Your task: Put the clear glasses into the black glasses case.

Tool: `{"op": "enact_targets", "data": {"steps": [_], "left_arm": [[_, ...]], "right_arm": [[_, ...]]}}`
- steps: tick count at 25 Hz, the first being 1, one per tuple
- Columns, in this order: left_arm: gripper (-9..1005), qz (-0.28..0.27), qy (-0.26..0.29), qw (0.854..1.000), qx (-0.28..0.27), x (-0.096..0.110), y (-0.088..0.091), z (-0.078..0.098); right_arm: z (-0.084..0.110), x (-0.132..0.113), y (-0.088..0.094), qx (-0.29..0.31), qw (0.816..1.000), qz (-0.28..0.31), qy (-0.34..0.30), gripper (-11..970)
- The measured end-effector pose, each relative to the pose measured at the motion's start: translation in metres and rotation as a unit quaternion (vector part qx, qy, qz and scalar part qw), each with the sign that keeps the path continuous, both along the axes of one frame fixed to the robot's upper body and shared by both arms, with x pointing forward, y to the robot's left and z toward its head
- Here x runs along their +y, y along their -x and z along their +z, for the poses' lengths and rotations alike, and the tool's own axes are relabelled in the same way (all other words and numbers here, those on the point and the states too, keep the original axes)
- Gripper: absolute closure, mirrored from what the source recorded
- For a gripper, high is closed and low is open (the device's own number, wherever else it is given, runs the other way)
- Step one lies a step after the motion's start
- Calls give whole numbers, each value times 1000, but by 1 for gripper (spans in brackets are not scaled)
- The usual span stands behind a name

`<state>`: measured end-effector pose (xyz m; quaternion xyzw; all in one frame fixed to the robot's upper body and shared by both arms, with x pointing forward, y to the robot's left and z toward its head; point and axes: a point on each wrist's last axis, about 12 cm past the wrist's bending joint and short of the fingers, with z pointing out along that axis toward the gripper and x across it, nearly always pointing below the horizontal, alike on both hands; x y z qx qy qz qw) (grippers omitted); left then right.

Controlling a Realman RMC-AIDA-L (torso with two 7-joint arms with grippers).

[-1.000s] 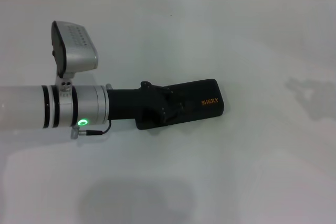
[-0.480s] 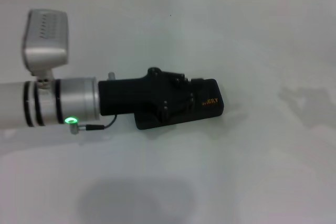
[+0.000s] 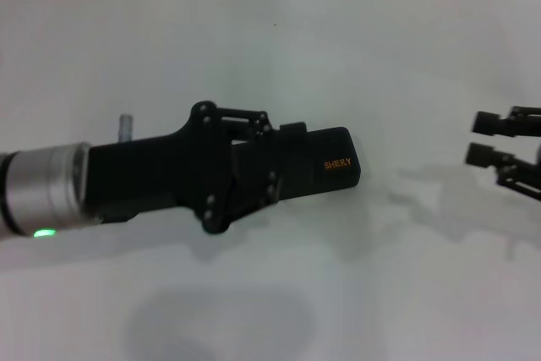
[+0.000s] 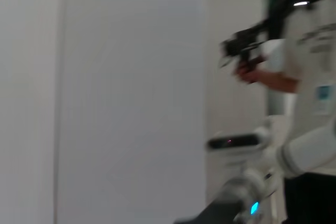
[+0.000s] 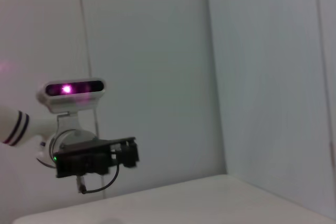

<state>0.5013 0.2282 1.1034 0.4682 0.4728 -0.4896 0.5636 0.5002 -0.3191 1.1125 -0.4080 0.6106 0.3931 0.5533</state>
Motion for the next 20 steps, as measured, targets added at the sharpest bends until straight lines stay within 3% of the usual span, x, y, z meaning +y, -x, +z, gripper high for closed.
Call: {"op": "enact_targets", "data": {"steps": [2, 5, 12, 17, 20], "left_arm": [[730, -2, 10, 1000, -2, 3, 4, 0], [722, -11, 17, 999, 44, 7, 6, 2], [449, -13, 20, 996, 84, 19, 15, 3], [256, -5, 11, 995, 99, 29, 20, 1], [144, -3, 9, 995, 103, 31, 21, 0]], "right_arm": [[0, 9, -4, 3, 1000, 22, 2, 690], [1, 20, -8, 3, 999, 47, 8, 551], [9, 33, -8, -11, 996, 87, -24, 278], [13, 47, -7, -20, 992, 120, -39, 175], [15, 53, -8, -22, 990, 137, -37, 176]]}}
